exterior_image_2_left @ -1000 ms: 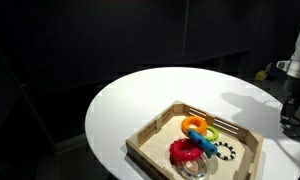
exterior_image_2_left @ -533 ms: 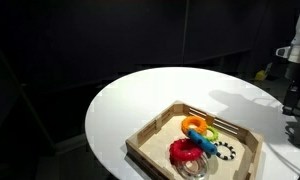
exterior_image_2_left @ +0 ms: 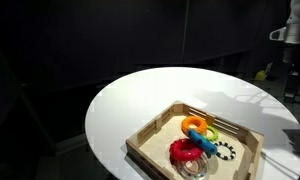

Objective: Put the green ring in the box then move the box to the right

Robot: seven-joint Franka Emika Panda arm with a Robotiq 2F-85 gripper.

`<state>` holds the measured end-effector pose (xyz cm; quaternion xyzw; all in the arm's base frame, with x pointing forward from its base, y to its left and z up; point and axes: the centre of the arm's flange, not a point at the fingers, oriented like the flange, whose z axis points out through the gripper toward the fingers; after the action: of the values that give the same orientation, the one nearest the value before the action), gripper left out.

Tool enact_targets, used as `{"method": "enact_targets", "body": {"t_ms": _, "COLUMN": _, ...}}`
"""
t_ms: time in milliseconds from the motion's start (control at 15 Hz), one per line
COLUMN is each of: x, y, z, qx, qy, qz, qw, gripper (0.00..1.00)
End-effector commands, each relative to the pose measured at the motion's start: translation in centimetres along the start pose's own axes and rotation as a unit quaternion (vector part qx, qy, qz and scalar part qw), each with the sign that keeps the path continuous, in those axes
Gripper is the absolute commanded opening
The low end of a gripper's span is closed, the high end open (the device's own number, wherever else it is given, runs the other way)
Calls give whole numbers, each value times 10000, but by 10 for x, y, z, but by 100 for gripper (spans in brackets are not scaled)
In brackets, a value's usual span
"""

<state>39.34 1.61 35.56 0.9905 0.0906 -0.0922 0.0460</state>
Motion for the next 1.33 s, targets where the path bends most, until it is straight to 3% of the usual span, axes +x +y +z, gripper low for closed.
{"method": "enact_targets", "body": {"t_ms": 0, "x": 12, "y": -18, "z": -23, "qx": 65, "qy": -200, "qz": -168, "qw": 9996, "gripper": 42}}
{"method": "enact_targets", "body": {"t_ms": 600, "x": 33, "y": -61, "z": -36, "qx": 159, "qy": -613, "qz": -607, "qw": 9961, "gripper": 42}}
{"method": "enact_targets", "body": {"t_ms": 667, "x": 23, "y": -58, "z": -26, "qx": 60, "qy": -518, "qz": -527, "qw": 9972, "gripper": 67}}
{"method": "enact_targets", "body": {"t_ms": 1267, "x": 28, "y": -61, "z": -26, "qx": 75, "qy": -555, "qz": -567, "qw": 9968, "gripper": 67}}
